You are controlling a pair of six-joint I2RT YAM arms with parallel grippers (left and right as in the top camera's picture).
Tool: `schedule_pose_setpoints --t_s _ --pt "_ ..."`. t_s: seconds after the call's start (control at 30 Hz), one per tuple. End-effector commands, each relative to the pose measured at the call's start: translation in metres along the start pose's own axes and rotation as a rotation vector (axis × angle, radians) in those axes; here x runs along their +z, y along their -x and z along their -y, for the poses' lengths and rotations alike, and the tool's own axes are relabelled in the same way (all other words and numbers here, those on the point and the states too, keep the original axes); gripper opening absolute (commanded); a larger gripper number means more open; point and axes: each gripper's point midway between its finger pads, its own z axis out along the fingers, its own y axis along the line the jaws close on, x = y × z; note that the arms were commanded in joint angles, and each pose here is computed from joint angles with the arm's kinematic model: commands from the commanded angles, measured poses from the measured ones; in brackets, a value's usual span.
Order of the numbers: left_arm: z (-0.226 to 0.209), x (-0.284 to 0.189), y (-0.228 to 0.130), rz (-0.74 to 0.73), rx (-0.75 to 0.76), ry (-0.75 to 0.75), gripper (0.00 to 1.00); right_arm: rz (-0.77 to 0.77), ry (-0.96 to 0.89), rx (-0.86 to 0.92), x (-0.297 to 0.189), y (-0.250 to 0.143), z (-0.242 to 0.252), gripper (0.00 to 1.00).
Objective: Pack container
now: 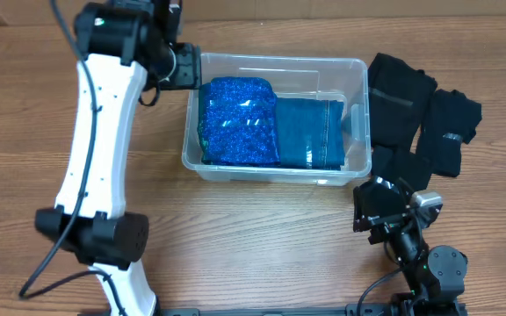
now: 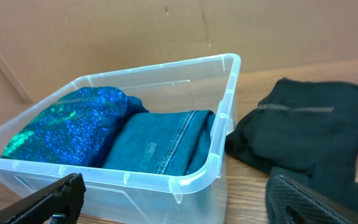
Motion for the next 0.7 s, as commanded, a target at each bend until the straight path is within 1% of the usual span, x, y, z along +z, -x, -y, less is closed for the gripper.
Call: schedule_pose_setpoints --t_s 0.0,0.1,0.13,0.2,0.23,0.33,0.5,0.57,0.67 --pt "-0.002 0.056 -0.017 -0.144 0.042 0.000 0.53 0.008 0.005 0.074 -0.001 0.002 -0.001 1.00" --pt "-0.010 0.083 -0.026 -0.212 0.026 0.014 0.51 0.007 0.005 0.074 -0.001 0.002 -0.001 1.00" --pt "-0.009 0.092 -0.029 -0.233 0.023 0.007 0.48 0.007 0.005 0.074 -0.001 0.002 -0.001 1.00" --pt "-0.007 0.108 -0.034 -0.269 0.039 -0.013 0.40 0.008 0.005 0.074 -0.001 0.002 -0.001 1.00" --pt "-0.008 0.114 -0.036 -0.285 0.042 -0.013 0.38 0.007 0.005 0.074 -0.001 0.002 -0.001 1.00" --pt "-0.011 0.127 -0.040 -0.317 0.027 -0.004 0.27 0.007 0.005 0.074 -0.001 0.002 -0.001 1.00" --pt "-0.030 0.131 -0.037 -0.311 -0.036 0.070 0.04 0.007 0.005 0.074 -0.001 0.002 -0.001 1.00" --pt "-0.039 0.130 -0.038 -0.315 -0.044 0.102 0.04 0.007 0.005 0.074 -0.001 0.002 -0.001 1.00" --pt "-0.064 0.126 -0.041 -0.328 -0.053 0.191 0.04 0.007 0.005 0.074 -0.001 0.002 -0.001 1.00"
